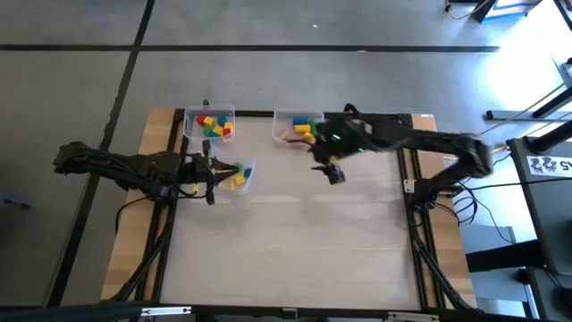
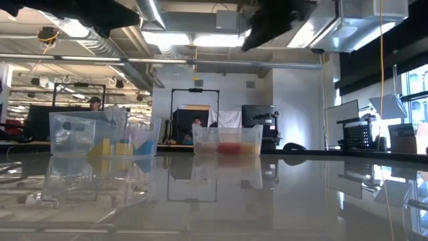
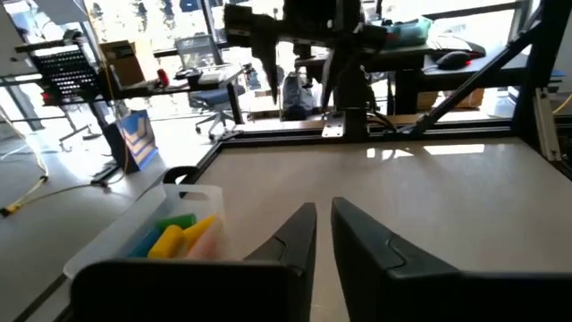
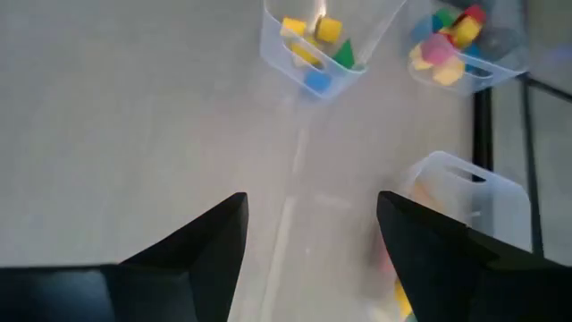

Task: Sort blocks by size
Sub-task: Return to Home Position

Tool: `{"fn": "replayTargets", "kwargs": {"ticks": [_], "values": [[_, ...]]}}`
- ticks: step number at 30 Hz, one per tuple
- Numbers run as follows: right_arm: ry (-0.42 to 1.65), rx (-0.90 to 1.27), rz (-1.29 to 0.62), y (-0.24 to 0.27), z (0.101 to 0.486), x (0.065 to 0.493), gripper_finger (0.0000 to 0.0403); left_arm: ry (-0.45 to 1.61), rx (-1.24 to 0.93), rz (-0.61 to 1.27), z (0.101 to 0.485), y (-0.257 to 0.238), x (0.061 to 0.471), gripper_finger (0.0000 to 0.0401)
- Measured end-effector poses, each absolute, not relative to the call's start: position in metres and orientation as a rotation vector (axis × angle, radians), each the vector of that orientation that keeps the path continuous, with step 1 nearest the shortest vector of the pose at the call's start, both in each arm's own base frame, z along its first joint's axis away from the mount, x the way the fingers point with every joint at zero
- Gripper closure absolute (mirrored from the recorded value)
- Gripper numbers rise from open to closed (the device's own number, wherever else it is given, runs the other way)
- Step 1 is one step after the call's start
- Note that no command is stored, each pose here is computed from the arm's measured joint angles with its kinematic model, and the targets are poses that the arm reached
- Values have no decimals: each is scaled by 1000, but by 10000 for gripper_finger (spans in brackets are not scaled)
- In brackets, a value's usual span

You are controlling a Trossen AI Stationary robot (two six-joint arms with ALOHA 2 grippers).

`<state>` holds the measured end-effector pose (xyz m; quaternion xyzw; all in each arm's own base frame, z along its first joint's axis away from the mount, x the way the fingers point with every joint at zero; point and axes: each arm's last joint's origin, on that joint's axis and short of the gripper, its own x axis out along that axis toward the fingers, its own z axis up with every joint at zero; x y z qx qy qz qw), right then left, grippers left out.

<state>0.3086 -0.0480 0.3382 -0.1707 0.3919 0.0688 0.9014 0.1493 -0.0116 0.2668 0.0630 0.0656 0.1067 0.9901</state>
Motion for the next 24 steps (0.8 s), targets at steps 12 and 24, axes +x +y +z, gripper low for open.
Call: {"fn": "replayTargets", "kwargs": {"ticks": [12, 24], "values": [[514, -319, -31, -1, 299, 195, 150, 139, 58, 213, 265, -12, 149, 390], [235, -307, -78, 10, 227, 128, 150, 37, -28, 120, 218, -15, 148, 397]]}}
